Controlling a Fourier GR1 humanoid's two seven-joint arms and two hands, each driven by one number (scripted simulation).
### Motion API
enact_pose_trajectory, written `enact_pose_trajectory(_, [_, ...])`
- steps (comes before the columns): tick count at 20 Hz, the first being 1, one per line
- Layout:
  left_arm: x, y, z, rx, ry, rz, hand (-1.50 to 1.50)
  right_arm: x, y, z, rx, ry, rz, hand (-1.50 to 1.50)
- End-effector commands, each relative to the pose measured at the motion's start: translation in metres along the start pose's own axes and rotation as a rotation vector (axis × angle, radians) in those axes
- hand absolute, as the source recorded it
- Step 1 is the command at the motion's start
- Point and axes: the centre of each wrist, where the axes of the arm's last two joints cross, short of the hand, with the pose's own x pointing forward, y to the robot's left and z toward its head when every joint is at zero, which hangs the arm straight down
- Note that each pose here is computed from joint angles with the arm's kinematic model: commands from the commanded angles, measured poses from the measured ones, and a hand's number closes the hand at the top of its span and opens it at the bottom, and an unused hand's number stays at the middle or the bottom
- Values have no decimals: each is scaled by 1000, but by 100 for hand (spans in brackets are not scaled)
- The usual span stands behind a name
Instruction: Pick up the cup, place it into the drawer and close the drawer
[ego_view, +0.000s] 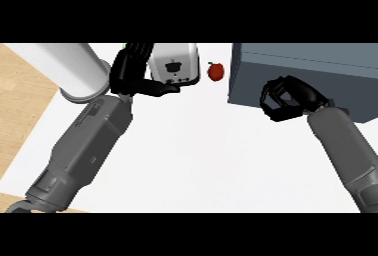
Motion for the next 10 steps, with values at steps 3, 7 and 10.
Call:
enact_pose_trajectory(3, [-5,0,8,-31,17,21,-150,52,-85,1,-257,-9,103,150])
enact_pose_trajectory(7, [-4,0,9,-39,10,28,-150,52,-96,11,-243,-14,88,150])
enact_pose_trajectory(10, [-2,2,8,-29,1,36,-150,51,-97,14,-238,-17,66,150])
